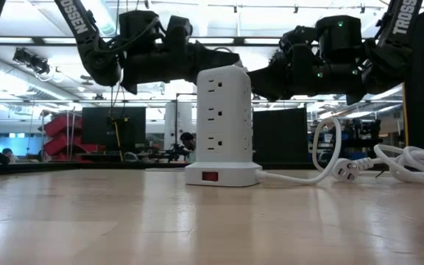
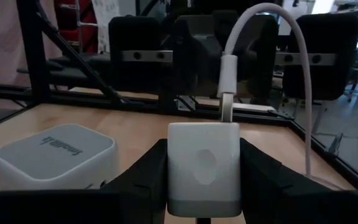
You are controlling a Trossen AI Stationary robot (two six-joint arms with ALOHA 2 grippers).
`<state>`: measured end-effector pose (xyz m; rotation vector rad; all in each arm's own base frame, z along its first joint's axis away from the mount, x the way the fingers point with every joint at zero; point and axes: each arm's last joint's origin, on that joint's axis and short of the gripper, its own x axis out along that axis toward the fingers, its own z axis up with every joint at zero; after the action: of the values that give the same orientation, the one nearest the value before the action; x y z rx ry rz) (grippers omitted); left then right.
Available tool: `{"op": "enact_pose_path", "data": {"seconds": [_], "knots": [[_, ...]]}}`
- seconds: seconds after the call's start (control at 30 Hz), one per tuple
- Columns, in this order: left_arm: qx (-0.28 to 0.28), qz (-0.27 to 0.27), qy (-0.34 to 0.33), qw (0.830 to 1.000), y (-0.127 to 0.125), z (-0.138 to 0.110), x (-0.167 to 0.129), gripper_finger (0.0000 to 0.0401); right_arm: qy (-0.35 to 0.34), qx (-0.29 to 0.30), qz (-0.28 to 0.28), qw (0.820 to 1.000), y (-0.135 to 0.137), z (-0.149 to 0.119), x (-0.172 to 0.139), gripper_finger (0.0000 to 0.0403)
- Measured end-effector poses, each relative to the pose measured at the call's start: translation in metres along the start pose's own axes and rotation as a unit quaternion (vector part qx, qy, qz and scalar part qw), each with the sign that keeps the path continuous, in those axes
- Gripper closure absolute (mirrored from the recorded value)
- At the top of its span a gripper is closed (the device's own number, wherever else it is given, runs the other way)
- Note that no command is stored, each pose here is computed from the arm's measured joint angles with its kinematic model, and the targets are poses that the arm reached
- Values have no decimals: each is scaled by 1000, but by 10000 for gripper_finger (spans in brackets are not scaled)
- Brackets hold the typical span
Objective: Plug in charger
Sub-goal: Insert the white charger cable into the white charger adapter
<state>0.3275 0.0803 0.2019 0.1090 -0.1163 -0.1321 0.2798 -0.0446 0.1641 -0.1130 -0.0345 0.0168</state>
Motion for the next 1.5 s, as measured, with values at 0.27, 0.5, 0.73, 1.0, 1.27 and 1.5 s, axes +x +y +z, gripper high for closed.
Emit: {"op": "enact_pose_path", "data": {"seconds": [0.27, 0.5, 0.73, 1.0, 1.27, 1.5], "knots": [[-15, -2, 38, 999, 2, 7, -7, 401, -1, 0, 0, 1000, 0, 0, 0, 287], [-17, -3, 47, 999, 1, 6, -9, 401, -3, 0, -2, 1000, 0, 0, 0, 287], [-13, -8, 40, 999, -3, 8, -7, 401, -6, 1, -10, 1000, -1, 1, 0, 287], [-11, -7, 33, 999, -5, 10, -6, 401, -10, 2, -10, 1000, -1, 2, 0, 287], [-10, 8, 33, 999, -6, 10, -5, 401, -11, 2, -11, 1000, -1, 3, 0, 287], [-10, 11, 34, 999, -6, 10, -5, 401, -24, 10, -20, 999, -1, 5, 0, 287]]}}
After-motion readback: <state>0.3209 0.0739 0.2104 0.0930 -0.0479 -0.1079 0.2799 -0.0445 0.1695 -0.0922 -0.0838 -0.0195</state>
